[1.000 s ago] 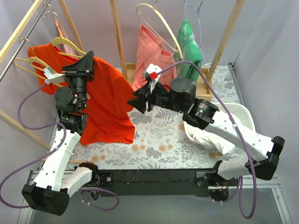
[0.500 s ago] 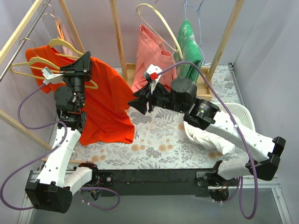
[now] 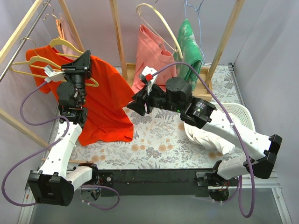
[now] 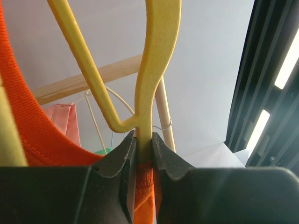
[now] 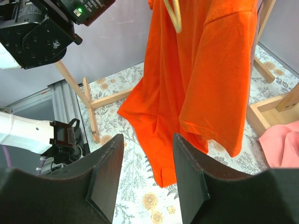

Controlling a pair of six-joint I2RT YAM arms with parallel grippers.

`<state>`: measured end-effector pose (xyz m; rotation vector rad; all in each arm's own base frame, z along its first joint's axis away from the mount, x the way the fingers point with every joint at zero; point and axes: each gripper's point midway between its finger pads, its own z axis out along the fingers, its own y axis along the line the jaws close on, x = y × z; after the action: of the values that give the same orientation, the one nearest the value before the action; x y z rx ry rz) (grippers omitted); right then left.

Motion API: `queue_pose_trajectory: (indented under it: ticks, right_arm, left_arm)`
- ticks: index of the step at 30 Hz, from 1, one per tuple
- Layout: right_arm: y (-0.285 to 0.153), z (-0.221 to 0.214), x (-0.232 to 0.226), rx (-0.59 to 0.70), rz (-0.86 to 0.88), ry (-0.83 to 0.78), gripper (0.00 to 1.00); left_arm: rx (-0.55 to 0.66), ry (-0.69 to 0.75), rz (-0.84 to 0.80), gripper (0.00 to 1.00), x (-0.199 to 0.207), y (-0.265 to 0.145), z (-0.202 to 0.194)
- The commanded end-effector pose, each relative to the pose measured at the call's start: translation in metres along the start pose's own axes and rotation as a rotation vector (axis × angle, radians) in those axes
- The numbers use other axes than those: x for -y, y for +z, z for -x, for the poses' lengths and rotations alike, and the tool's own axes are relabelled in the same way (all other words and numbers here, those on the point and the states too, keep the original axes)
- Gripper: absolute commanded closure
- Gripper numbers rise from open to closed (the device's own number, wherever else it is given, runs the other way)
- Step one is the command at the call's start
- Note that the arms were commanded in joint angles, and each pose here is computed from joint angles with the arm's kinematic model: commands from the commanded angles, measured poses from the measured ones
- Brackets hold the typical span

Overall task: Place the t-shirt on the hanger
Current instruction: Place the hanger at the clothesline.

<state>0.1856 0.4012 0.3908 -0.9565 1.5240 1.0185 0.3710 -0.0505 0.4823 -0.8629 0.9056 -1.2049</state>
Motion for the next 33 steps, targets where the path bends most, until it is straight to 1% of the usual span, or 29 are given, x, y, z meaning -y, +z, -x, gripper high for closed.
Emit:
queue_pose_trajectory:
  ticks: [1,10,20,33]
  right_arm:
    - [-0.004,0.030,-0.007,0.068,0.020,-0.008,0.46]
    - [0.000,0.030,-0.008,0.057,0.024,-0.004,0.47]
    - [0.001,0.031,-0.008,0.046,0.023,0.003,0.48]
    - [0.001,0.030,-0.008,0.034,0.023,0.015,0.49]
  left_arm:
    - [0.025,-0.226,-0.086,1.00,0.040,0.000,0.013]
    - [0.066,-0.290,-0.068,1.00,0.032,0.011,0.026]
    - [0.095,-0.361,-0.088,1.00,0.038,0.021,0.039]
    - [0.126,-0.443,-0.090,1.00,0.031,0.021,0.049]
